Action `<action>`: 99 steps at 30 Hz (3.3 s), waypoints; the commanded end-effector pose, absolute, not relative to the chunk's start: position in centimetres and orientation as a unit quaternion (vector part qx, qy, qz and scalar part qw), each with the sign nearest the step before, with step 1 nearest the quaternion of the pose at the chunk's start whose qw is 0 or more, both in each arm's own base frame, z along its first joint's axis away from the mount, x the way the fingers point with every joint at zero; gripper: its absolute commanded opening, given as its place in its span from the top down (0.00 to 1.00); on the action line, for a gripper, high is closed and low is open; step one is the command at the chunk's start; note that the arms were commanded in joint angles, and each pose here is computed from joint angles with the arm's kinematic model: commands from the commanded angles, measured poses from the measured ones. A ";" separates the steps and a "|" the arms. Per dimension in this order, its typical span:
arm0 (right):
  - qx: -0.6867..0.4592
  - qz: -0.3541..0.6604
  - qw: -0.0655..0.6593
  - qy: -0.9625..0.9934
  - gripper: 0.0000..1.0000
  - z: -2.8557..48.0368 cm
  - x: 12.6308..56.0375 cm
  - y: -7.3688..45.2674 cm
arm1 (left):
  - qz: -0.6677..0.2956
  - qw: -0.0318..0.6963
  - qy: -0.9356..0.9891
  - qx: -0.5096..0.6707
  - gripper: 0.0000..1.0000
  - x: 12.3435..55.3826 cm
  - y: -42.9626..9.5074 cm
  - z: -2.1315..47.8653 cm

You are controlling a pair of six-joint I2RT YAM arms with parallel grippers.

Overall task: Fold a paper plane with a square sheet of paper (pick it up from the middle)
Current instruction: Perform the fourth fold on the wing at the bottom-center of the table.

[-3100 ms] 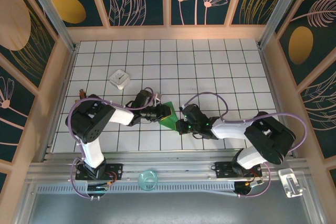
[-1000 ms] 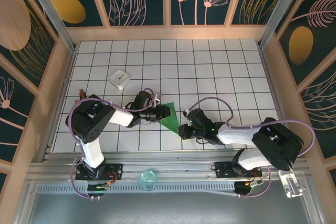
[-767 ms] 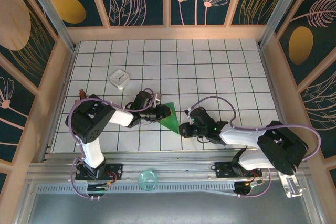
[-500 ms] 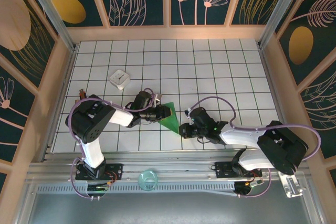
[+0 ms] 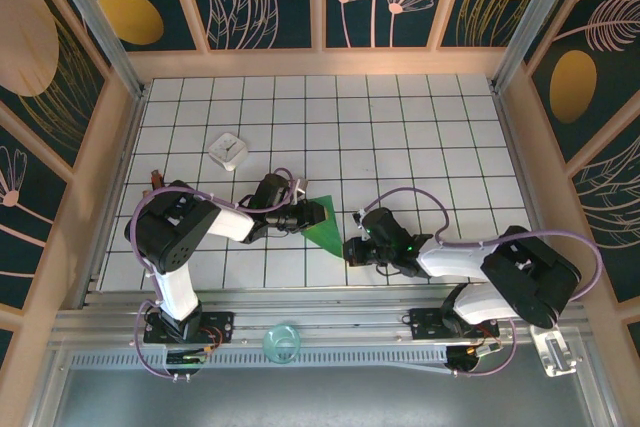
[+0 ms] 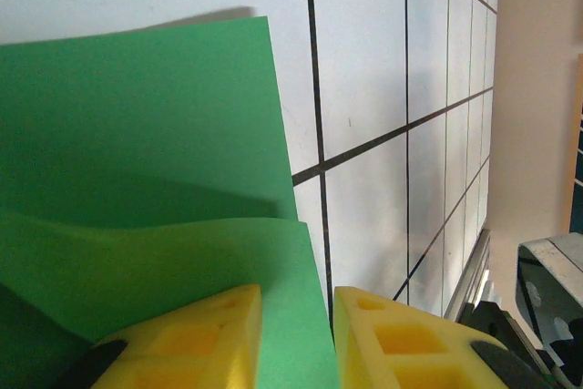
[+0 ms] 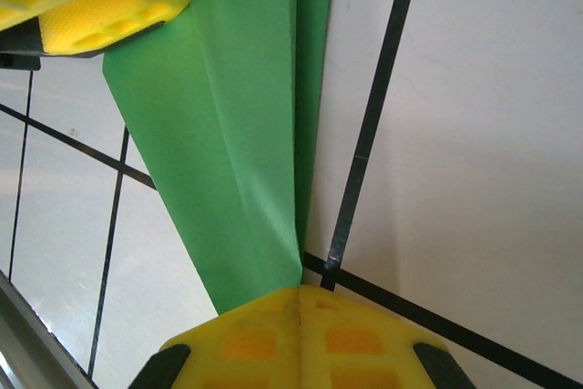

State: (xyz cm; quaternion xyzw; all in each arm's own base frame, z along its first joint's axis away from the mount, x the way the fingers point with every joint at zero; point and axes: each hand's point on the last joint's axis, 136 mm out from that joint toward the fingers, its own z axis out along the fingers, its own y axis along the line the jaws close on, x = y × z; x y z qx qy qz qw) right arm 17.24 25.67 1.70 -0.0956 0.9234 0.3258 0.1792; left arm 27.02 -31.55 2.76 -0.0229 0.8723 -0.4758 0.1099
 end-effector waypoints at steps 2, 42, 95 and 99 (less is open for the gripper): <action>-0.087 0.297 0.149 0.939 0.98 -0.7 16.0 24.1 | -0.426 0.089 0.900 -0.038 0.71 25.8 -29.5 -0.7; -0.111 0.205 0.229 0.945 0.98 1.3 18.3 23.7 | -0.492 0.106 0.863 -0.038 0.68 27.2 -31.6 3.8; -0.104 0.332 0.221 0.911 0.85 4.7 18.7 26.2 | -0.477 0.132 0.869 -0.008 0.70 25.3 -30.7 1.1; -0.100 0.312 0.226 0.917 0.84 4.2 19.3 25.9 | -0.478 0.129 0.869 -0.011 0.70 25.2 -30.7 0.9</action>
